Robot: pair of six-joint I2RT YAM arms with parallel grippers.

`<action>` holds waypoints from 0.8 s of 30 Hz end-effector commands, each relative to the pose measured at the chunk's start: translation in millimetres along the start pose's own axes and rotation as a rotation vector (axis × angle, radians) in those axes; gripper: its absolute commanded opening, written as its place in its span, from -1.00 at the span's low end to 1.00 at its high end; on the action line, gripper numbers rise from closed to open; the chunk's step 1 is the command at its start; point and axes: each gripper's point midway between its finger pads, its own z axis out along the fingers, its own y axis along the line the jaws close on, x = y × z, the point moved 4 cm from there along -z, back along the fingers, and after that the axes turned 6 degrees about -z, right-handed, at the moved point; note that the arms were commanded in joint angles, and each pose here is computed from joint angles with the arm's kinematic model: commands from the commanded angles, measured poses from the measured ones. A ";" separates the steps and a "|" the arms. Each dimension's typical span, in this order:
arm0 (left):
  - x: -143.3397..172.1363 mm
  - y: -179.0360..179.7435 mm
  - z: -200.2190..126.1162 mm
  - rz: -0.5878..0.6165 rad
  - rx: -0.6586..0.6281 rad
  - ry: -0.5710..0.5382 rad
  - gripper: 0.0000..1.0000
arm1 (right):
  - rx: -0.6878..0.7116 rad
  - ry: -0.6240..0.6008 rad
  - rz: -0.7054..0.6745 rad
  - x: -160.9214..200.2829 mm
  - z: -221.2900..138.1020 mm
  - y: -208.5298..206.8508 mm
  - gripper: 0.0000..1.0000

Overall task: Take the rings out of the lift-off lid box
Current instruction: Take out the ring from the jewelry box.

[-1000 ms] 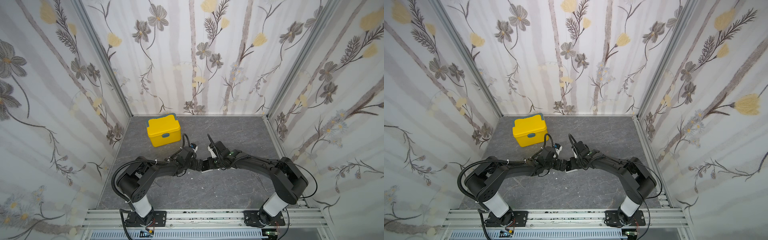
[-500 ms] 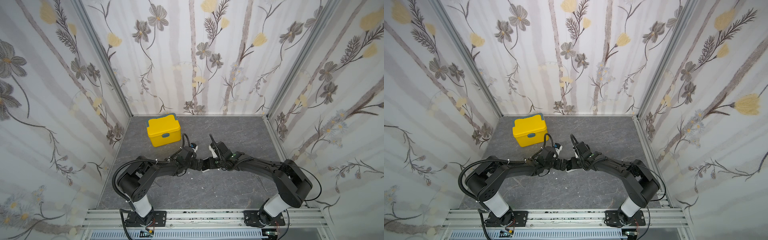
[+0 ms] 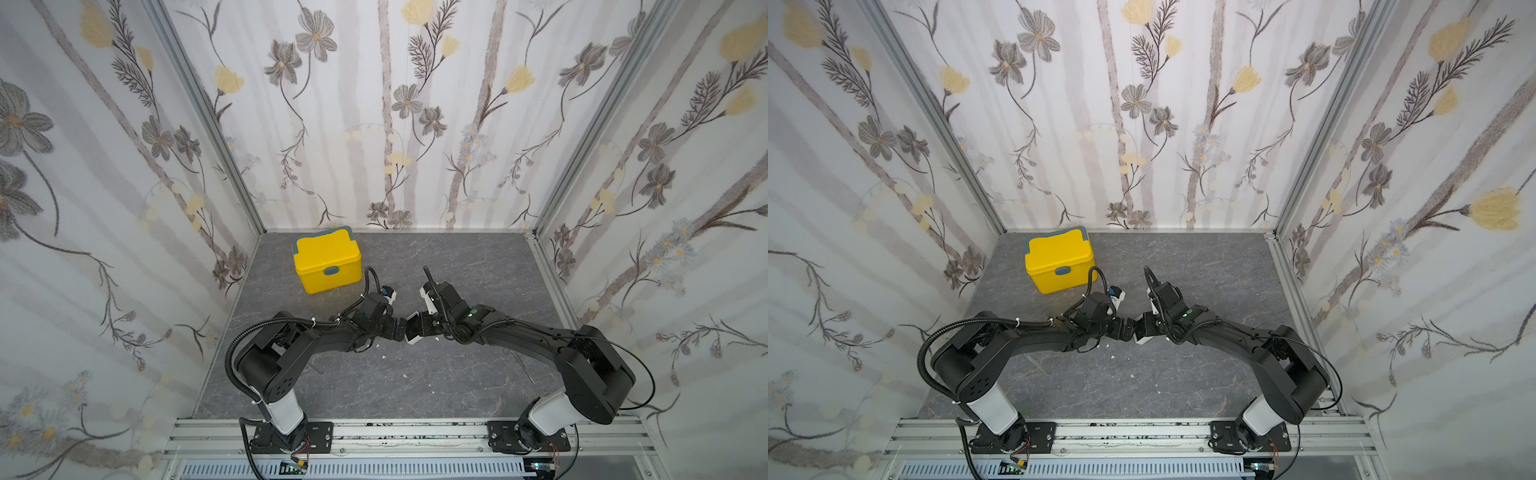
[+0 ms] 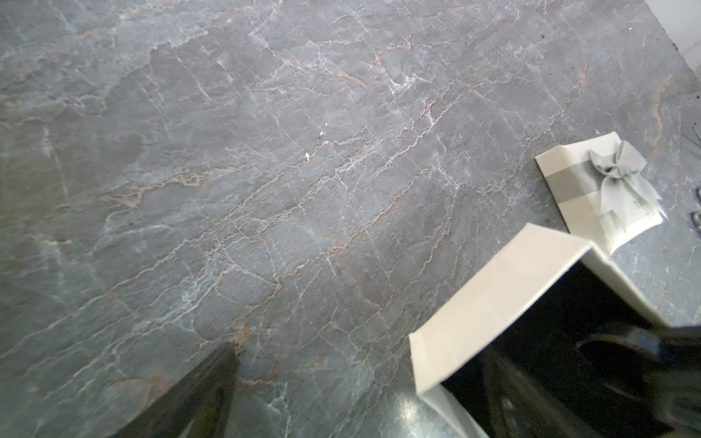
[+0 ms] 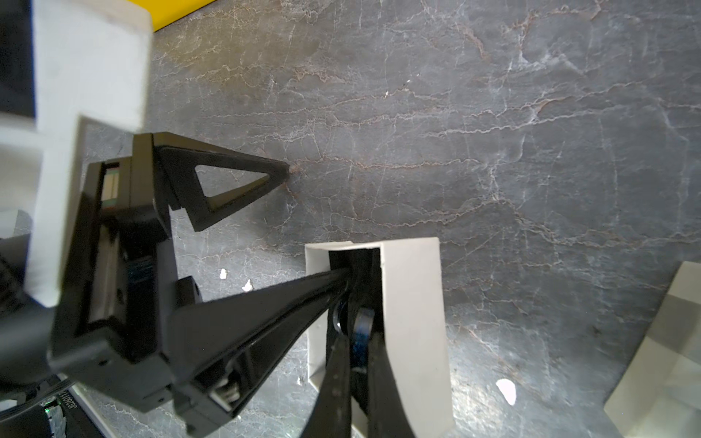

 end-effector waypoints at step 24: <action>8.1 -2.4 3.0 -0.010 0.012 0.058 1.00 | -0.064 -0.112 0.016 -15.0 -13.5 7.7 -1.00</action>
